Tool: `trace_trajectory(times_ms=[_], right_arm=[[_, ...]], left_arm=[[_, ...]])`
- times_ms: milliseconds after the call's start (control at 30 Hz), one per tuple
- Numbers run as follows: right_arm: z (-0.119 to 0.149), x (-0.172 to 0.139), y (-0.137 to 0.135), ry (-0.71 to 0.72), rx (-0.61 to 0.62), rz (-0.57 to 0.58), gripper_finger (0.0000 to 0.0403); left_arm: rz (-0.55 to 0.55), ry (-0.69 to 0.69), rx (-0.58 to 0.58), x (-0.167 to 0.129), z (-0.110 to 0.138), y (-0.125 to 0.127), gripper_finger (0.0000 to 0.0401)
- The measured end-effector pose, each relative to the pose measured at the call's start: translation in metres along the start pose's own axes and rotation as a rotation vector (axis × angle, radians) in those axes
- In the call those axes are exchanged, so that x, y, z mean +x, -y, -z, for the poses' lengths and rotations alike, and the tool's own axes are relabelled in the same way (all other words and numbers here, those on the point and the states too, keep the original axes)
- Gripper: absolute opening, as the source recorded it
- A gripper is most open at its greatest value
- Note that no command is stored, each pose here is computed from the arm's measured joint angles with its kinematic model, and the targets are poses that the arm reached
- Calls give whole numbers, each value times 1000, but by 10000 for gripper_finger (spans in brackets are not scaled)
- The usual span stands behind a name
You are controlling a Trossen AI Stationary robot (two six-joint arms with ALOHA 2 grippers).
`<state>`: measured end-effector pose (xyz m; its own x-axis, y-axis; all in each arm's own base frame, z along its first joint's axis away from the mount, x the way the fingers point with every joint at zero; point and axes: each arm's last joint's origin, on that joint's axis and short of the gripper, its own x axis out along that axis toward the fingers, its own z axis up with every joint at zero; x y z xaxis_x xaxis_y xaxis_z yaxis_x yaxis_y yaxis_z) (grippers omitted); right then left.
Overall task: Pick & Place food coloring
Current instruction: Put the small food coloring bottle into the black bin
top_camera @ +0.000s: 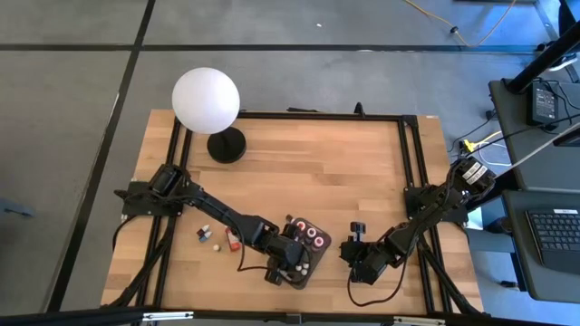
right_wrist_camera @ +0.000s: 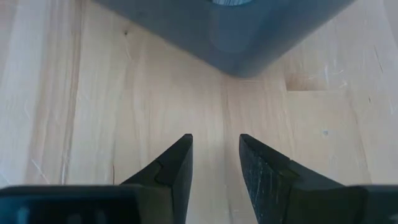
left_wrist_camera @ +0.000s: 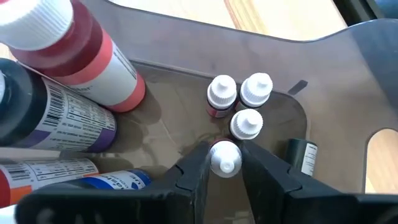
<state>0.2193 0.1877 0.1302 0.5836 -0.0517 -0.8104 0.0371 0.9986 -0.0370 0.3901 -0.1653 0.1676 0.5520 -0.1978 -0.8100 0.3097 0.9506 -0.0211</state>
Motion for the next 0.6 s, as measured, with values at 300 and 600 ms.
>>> trace_trajectory(times_ms=[300, 600], right_arm=[[0, 0, 0, 0, 0, 0, 134], [0, 0, 0, 0, 0, 0, 134]], left_arm=[[0, 1, 0, 0, 0, 0, 93], [3, 32, 0, -33, -10, 0, 97]])
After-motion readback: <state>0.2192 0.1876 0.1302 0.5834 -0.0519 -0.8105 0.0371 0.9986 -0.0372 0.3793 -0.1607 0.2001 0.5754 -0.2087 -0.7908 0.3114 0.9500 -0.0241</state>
